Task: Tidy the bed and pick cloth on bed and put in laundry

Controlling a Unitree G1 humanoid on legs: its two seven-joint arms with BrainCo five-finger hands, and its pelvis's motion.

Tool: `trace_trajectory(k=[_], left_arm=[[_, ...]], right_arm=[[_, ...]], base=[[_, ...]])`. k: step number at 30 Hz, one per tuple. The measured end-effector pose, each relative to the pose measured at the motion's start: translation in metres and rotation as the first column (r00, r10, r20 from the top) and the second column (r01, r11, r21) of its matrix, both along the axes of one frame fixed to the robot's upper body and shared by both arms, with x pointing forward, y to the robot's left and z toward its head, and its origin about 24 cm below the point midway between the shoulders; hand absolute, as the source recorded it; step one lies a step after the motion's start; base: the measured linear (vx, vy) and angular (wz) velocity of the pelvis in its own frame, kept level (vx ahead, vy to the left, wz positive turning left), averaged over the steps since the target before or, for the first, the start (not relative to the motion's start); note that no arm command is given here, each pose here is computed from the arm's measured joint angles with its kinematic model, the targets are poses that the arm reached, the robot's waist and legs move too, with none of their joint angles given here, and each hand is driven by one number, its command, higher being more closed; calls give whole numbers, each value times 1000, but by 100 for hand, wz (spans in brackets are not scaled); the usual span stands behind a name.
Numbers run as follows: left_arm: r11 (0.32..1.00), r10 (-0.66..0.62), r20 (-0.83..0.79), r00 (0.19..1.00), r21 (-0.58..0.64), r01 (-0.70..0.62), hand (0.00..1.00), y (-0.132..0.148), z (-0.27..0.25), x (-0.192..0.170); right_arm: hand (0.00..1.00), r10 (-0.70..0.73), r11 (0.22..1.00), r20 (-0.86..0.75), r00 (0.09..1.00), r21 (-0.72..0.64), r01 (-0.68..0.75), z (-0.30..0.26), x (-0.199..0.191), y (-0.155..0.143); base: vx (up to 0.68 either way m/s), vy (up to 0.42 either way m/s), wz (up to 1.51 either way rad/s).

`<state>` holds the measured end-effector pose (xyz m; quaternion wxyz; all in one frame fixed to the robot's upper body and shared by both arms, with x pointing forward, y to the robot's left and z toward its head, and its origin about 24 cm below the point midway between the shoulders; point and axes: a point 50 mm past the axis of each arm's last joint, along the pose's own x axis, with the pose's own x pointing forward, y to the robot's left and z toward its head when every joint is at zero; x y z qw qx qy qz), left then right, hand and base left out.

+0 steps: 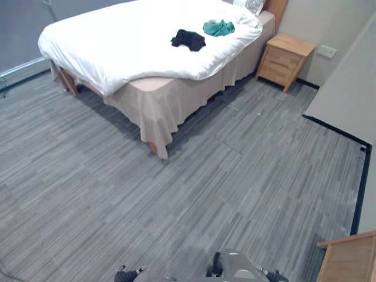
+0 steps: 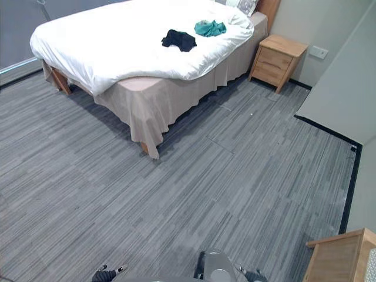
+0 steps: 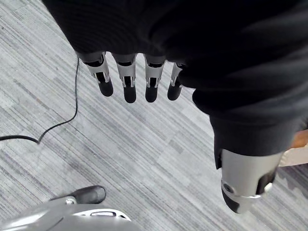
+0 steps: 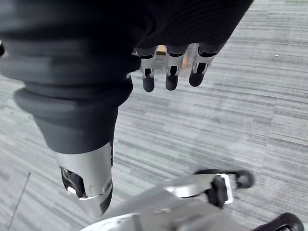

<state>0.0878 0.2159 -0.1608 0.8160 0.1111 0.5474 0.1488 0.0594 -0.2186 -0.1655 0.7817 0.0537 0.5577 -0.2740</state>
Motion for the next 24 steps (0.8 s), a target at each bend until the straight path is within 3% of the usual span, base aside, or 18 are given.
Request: trace_trajectory(k=[4, 8, 12, 17, 24], left_arm=[[1000, 24, 35, 999, -12, -24, 0, -1, 3, 16], [997, -4, 72, 997, -73, 9, 0, -23, 2, 26], [998, 8, 110, 994, -70, 0, 0, -22, 6, 31], [993, 100, 236, 967, -82, -82, 0, -15, 17, 49], [988, 150, 182, 972, -58, -141, 0, -6, 11, 25]], right_arm=[[0, -11, 1000, -8, 1000, 10, 11, -1, -3, 1], [0, -14, 1000, 39, 999, -13, 15, 4, 12, -12], [0, 28, 999, 39, 999, -20, -27, 5, 16, -12], [0, 162, 985, 78, 984, -75, -157, 13, 49, -14], [0, 248, 965, 83, 965, -108, -239, 16, 66, -11]], base=[[531, -366, 8], [519, -450, -28], [542, -342, -17], [427, -106, -47], [554, 103, -6]])
